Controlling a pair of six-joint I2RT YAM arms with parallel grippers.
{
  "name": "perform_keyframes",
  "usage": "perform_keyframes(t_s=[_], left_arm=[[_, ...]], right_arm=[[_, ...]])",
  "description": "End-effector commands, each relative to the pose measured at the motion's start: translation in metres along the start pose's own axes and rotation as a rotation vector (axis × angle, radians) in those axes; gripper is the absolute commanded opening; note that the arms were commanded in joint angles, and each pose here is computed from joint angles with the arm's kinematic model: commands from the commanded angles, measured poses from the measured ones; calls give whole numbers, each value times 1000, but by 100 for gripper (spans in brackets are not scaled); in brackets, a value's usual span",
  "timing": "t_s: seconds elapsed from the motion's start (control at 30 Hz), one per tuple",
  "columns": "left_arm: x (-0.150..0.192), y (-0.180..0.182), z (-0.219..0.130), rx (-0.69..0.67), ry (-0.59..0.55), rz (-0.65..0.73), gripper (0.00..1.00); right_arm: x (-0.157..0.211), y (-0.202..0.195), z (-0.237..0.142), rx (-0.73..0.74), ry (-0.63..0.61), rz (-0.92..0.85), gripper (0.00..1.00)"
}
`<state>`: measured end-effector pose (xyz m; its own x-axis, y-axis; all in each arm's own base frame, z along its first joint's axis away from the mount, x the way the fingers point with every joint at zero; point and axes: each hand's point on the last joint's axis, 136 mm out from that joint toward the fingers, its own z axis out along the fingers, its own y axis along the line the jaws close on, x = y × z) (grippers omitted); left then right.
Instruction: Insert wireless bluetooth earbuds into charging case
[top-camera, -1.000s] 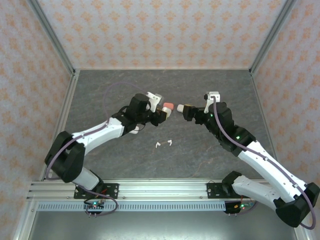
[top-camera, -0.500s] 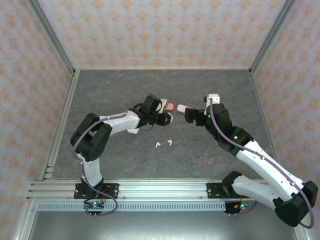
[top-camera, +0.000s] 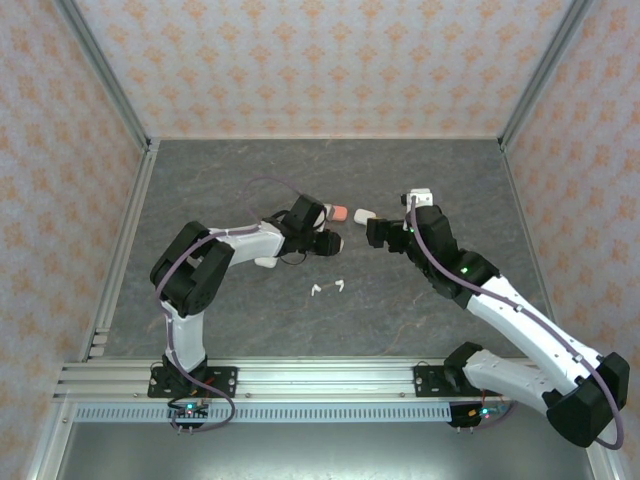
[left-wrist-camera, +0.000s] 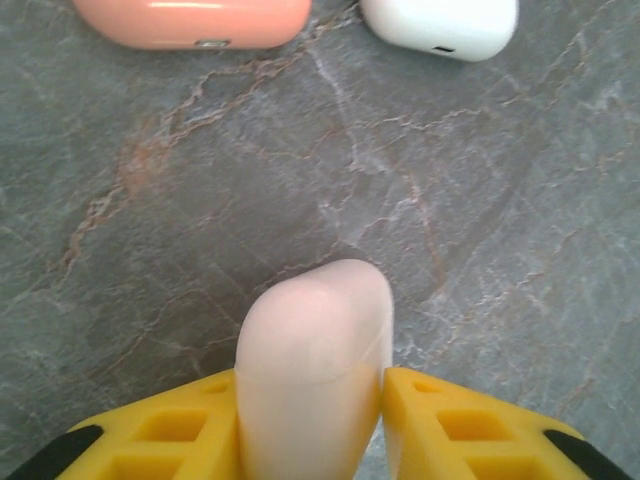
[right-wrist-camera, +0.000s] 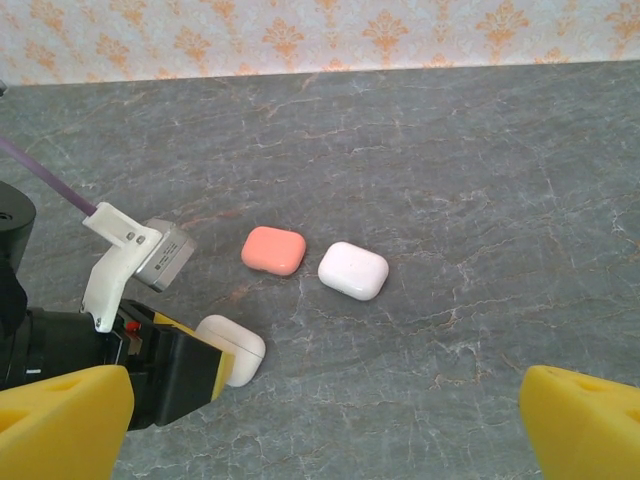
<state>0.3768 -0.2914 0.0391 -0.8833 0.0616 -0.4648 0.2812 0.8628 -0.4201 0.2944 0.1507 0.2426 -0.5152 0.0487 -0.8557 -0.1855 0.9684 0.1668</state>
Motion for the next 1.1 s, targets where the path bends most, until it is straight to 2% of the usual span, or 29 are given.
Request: perform_keyframes(t_s=[0.0,0.17,0.47,0.6,0.7,0.87,0.97,1.07], left_arm=[[0,17,0,-96,4,30,39],[-5,25,-5,-107,-26,24,45],[-38,8,-55,-42,-177,37,55],[-48,16,-83,-42,-249,13,59],[-54,27,-108,-54,-312,-21,60],[-55,55,-157,-130,-429,-87,65],[-51,75,-189,-224,-508,-127,74],[-40,107,-219,-360,-574,-225,84]], right_arm=[[-8,0,-4,-1,-9,-4,99],[-11,5,-7,-29,-1,-7,99],[-9,13,-9,-63,44,-2,99],[-5,24,-4,-113,83,14,99],[6,44,4,-206,152,3,99],[30,66,32,-248,288,-29,99],[42,86,50,-258,349,-85,99],[53,113,69,-286,390,-173,99]])
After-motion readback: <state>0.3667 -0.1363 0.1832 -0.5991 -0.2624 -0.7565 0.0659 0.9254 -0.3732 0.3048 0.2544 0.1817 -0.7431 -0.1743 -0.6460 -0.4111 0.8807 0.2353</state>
